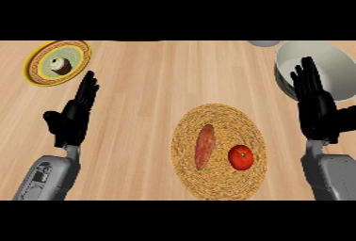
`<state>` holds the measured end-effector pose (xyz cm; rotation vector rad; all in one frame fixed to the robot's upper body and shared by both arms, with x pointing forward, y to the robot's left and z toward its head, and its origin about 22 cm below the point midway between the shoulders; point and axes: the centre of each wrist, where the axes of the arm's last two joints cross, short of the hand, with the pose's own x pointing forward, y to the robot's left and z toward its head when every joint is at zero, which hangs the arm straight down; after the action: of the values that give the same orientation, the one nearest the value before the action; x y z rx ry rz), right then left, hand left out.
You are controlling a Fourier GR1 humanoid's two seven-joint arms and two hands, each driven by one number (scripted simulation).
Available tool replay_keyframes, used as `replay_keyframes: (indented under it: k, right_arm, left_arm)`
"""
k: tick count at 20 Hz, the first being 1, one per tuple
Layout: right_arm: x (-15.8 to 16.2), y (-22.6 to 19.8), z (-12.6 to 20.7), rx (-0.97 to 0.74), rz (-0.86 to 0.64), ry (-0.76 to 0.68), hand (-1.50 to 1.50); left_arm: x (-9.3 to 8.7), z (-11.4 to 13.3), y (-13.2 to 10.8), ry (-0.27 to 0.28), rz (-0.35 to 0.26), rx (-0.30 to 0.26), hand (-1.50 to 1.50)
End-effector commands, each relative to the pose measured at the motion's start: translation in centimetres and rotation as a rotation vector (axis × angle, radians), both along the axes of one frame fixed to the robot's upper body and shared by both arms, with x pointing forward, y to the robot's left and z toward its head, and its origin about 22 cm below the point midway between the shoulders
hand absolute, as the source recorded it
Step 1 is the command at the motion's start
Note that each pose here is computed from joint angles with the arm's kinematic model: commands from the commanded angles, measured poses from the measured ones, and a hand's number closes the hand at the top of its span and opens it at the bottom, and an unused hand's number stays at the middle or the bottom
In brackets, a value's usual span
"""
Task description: Pick the sweet potato from the placemat and place it in the bowl
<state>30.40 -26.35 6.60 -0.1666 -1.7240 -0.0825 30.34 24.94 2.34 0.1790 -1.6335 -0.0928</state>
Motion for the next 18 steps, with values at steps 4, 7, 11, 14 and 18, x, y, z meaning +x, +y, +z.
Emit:
replay_keyframes:
  k: [4,7,11,14,18]
  right_arm:
    - [-2.4,9.9,-4.2,-0.139,0.194,0.22,1.5]
    - [-1.7,4.3,-5.3,-0.694,0.116,0.222,1.5]
    - [-5.7,13.7,-5.7,-0.179,-0.27,0.035,-1.5]
    - [-9.4,17.0,-6.5,-0.169,-0.282,-0.092,-1.5]
    - [-11.7,20.4,-6.2,-0.223,-0.302,-0.186,-1.5]
  left_arm:
    - [-1.6,-0.6,-1.7,-0.02,-0.046,-0.008,0.0]
    - [-0.6,0.2,-2.1,0.018,-0.073,-0.019,0.0]
    - [-1.4,-0.2,-2.5,0.053,-0.075,-0.049,0.0]
    - [-2.6,-0.9,-3.4,0.053,-0.089,-0.057,0.0]
    - [-2.2,-0.3,-2.5,0.055,-0.086,-0.054,0.0]
